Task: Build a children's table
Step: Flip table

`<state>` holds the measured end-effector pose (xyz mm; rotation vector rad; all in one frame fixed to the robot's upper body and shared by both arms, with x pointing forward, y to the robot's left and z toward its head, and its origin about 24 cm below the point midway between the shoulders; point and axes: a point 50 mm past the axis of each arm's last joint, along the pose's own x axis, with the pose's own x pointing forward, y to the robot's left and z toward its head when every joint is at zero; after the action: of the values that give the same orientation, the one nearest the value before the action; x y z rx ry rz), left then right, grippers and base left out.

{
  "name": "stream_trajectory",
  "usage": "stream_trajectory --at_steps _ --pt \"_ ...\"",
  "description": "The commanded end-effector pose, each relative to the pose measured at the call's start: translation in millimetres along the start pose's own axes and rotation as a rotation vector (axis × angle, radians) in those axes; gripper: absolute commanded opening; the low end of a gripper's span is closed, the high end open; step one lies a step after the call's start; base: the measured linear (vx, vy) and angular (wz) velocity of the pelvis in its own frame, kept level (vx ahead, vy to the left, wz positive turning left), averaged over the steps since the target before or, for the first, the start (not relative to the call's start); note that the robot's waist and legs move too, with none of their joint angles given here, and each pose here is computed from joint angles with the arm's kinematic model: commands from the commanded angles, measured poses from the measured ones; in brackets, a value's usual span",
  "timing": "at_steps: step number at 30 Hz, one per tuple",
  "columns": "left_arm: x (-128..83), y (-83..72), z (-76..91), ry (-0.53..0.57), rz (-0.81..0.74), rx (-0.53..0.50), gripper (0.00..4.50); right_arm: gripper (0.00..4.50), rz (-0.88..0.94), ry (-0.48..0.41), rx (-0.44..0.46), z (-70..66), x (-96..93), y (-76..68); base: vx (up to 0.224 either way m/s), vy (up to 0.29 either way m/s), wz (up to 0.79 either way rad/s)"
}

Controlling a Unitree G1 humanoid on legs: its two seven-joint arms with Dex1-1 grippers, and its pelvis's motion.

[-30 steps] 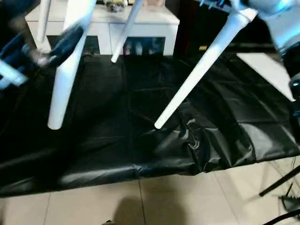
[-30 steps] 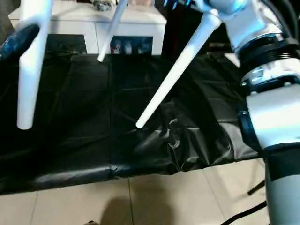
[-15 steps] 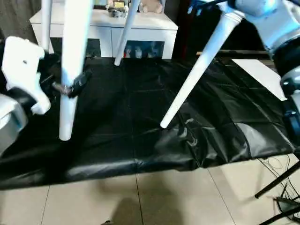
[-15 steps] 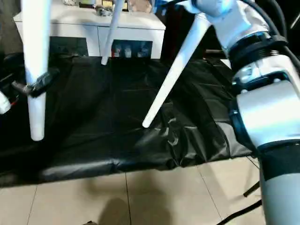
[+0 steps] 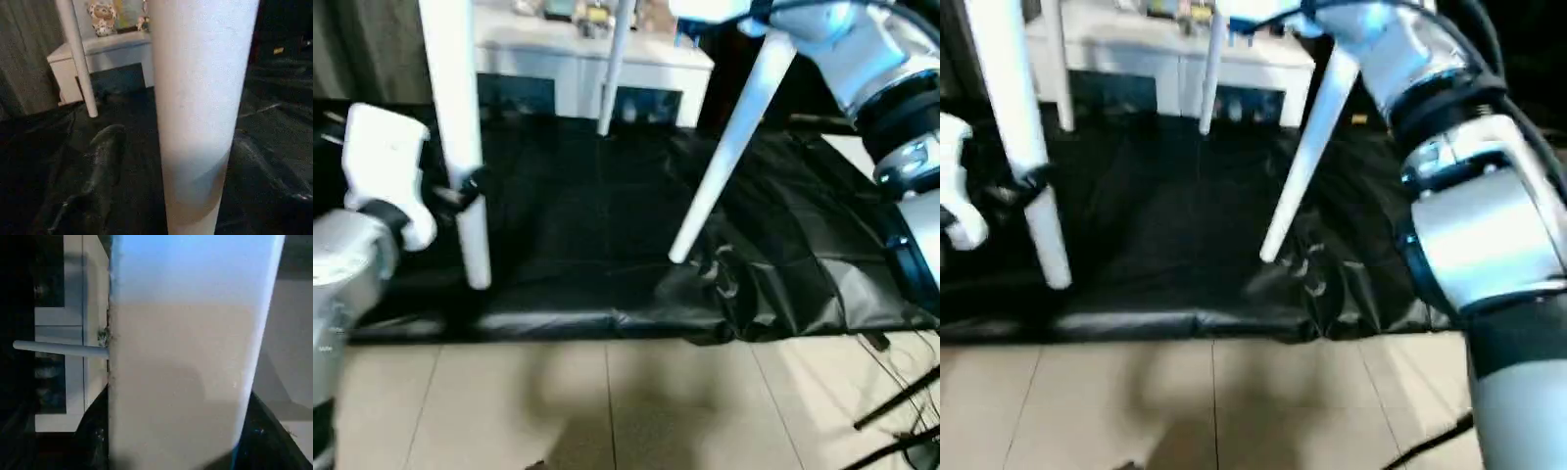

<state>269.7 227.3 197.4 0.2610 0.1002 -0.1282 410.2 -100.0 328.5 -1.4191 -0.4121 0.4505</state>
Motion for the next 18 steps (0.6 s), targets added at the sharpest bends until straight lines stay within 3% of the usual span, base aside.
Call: stream_trajectory --at_steps 1,6,7,16,18 --pt "1.1 11.0 4.8 -0.049 0.126 0.012 3.17 1.7 0.198 0.137 -0.001 -32.3 -4.0 45.8 0.0 0.0 0.0" --pt "11.0 4.9 -6.3 -0.047 0.14 0.011 2.69 1.7 0.2 0.103 0.04 -25.6 1.0 56.0 0.0 0.0 0.0" --pt "12.6 4.4 -9.5 -0.043 0.142 0.015 2.45 2.23 0.191 0.081 0.066 -22.7 2.1 57.1 0.0 0.0 0.0" --pt "22.2 2.7 -16.0 -0.041 0.112 0.069 2.01 2.89 -0.009 -0.1 0.217 -5.1 3.3 48.9 0.0 0.0 0.0" --pt "23.2 3.6 -16.2 -0.042 0.115 0.074 1.91 3.24 -0.043 -0.131 0.215 -3.1 1.7 48.2 0.0 0.0 0.0"
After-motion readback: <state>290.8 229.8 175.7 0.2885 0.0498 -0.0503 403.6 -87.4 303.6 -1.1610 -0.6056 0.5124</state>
